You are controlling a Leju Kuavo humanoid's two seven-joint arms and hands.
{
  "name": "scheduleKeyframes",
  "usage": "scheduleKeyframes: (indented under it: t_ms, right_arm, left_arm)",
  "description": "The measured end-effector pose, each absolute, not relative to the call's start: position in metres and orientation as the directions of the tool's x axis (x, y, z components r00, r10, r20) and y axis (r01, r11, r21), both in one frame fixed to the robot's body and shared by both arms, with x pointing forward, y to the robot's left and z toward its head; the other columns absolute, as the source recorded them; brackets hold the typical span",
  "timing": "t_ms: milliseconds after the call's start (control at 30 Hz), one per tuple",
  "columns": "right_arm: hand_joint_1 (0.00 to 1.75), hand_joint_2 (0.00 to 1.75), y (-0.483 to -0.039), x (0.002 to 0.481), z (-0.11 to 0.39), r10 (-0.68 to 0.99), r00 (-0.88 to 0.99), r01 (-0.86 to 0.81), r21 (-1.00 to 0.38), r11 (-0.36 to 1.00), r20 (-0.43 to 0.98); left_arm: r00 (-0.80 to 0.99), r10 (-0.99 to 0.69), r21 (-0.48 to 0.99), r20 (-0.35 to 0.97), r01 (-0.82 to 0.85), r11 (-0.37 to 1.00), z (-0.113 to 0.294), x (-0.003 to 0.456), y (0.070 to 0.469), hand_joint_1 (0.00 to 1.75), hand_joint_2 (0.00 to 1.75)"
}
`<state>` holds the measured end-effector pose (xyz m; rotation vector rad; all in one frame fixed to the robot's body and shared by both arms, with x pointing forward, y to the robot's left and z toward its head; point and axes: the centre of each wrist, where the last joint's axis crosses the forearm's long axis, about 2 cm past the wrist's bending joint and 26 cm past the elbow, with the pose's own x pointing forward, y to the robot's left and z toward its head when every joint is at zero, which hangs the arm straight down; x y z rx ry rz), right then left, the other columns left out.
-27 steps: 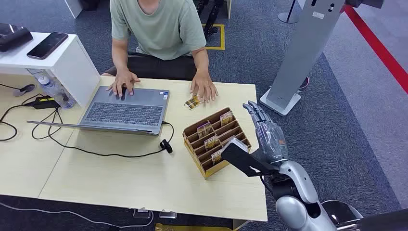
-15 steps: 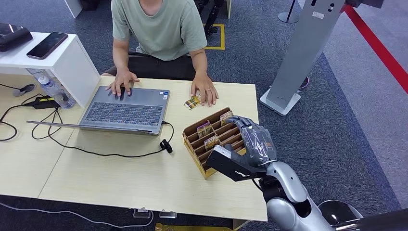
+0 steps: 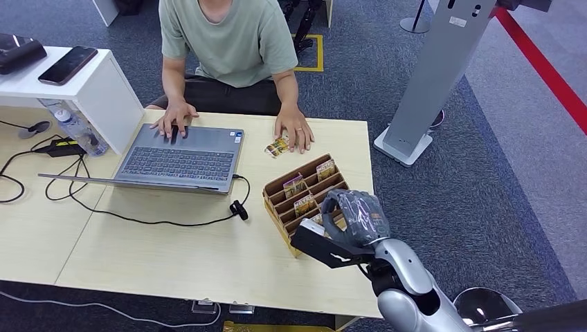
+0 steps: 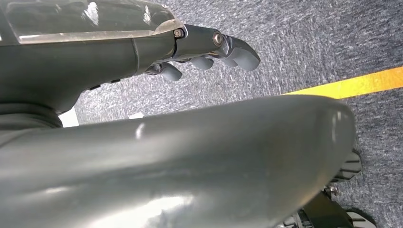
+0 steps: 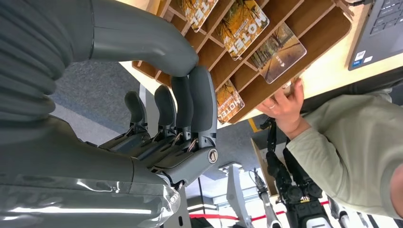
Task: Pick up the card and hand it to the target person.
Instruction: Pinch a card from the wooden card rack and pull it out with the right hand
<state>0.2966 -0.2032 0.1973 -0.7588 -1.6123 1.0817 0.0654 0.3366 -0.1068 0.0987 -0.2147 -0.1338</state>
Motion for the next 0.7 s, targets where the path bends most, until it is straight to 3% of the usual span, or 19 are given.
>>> scheduleKeyframes:
  t_ms: [233, 400, 633, 700]
  right_arm:
    - [1.25, 1.75, -0.201, 0.296, 0.193, 0.873, -0.296, -0.046, -0.919, 0.392, 0.387]
    - [1.13, 1.75, -0.200, 0.296, 0.191, 0.874, -0.296, -0.053, -0.920, 0.388, 0.385]
    - [0.82, 1.75, -0.198, 0.296, 0.183, 0.869, -0.306, -0.089, -0.920, 0.381, 0.390]
    - [0.57, 1.75, -0.196, 0.297, 0.180, 0.867, -0.310, -0.101, -0.920, 0.378, 0.390]
  left_arm:
    - [0.968, -0.143, 0.112, 0.205, 0.122, 0.986, -0.107, 0.065, 0.337, 0.00, 0.00]
    - [0.969, -0.141, 0.111, 0.203, 0.120, 0.987, -0.107, 0.065, 0.337, 0.00, 0.00]
    - [0.975, -0.118, 0.106, 0.187, 0.099, 0.989, -0.107, 0.065, 0.336, 0.00, 0.00]
    - [0.976, -0.116, 0.106, 0.186, 0.097, 0.990, -0.107, 0.065, 0.336, 0.00, 0.00]
